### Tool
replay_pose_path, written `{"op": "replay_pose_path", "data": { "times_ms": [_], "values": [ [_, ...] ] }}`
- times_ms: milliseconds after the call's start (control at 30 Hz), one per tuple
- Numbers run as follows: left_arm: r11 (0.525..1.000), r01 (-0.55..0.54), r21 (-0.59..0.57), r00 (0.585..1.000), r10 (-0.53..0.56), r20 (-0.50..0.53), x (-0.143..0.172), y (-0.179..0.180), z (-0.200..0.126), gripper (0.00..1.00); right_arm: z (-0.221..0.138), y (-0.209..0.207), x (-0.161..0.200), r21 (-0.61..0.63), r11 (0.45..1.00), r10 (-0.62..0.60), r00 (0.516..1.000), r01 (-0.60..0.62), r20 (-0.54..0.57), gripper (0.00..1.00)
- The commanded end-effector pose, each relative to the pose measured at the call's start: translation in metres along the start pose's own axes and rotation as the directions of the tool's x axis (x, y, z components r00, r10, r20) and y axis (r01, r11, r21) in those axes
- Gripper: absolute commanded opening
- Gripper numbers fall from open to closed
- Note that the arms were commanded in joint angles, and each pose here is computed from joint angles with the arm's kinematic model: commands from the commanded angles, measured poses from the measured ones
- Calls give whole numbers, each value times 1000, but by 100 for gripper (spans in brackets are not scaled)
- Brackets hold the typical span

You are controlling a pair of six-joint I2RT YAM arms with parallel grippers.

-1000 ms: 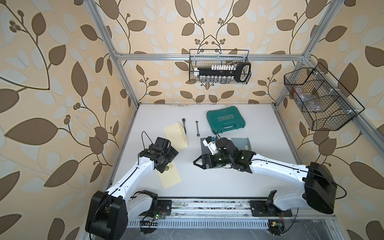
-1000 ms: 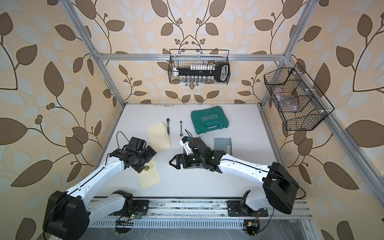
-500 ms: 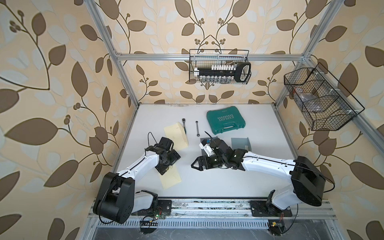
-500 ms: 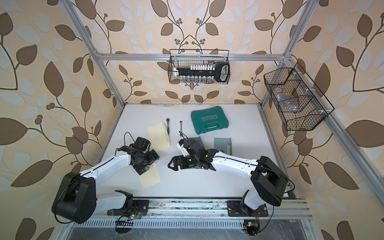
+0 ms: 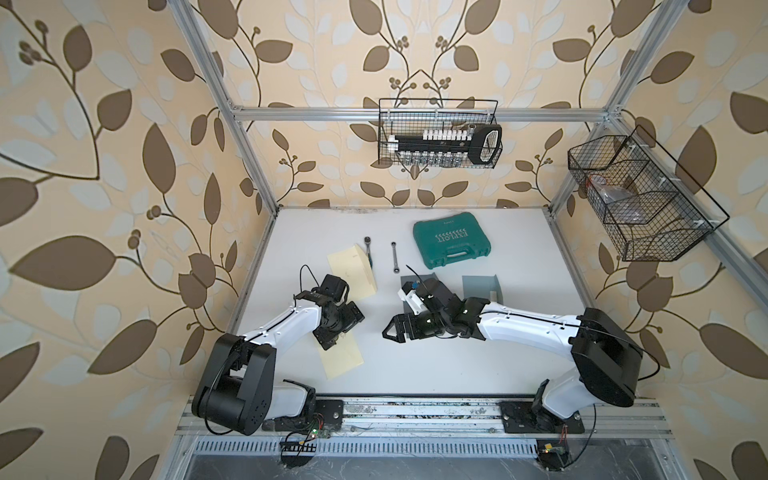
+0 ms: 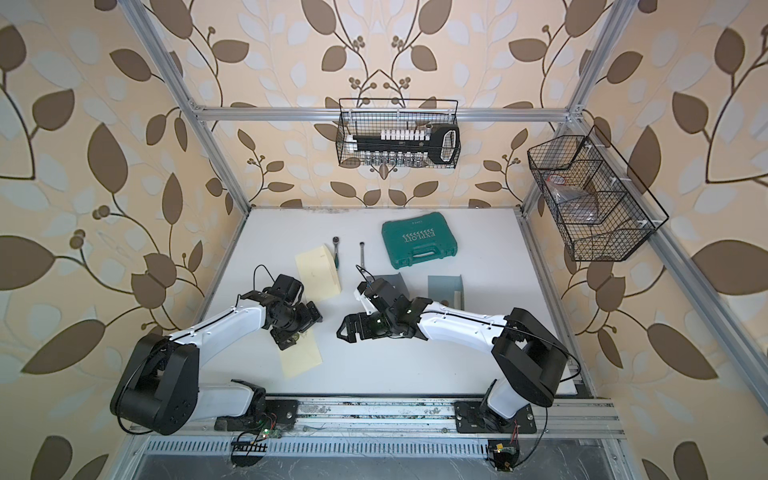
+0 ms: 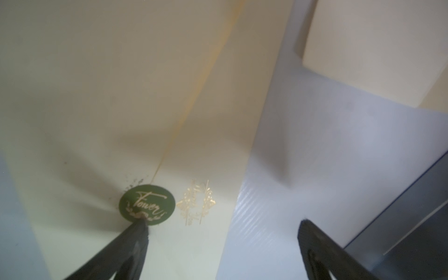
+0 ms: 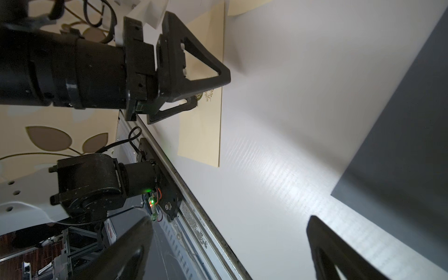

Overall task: Open the envelope
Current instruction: Move the envelope to the center of the board.

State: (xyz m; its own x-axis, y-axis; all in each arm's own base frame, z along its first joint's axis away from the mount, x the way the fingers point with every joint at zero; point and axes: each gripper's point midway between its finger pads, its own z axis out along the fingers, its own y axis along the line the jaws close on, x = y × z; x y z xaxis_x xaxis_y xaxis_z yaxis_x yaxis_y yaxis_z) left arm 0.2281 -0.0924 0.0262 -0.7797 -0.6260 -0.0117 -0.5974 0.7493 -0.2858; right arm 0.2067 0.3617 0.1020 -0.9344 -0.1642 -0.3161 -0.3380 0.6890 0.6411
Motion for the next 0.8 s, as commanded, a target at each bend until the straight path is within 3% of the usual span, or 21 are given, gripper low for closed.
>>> {"op": "replay_pose_path", "data": {
  "times_ms": [0,200,500,767],
  "values": [
    [997,-76,-2,990,76,-115,36,3,17,99,4,-7,-3,40,999,35,999,-35,-2,98],
    [980,-193,41,968,197,-157,66,-22,22,99,3,-24,-4,90,991,95,995,-96,14,97],
    [944,-243,224,950,278,-142,86,-81,-2,99,-10,-50,-9,98,976,184,979,-192,84,97],
    [975,-214,66,976,211,43,53,-51,-31,99,-8,-40,-12,29,984,171,982,-173,83,95]
  ]
}}
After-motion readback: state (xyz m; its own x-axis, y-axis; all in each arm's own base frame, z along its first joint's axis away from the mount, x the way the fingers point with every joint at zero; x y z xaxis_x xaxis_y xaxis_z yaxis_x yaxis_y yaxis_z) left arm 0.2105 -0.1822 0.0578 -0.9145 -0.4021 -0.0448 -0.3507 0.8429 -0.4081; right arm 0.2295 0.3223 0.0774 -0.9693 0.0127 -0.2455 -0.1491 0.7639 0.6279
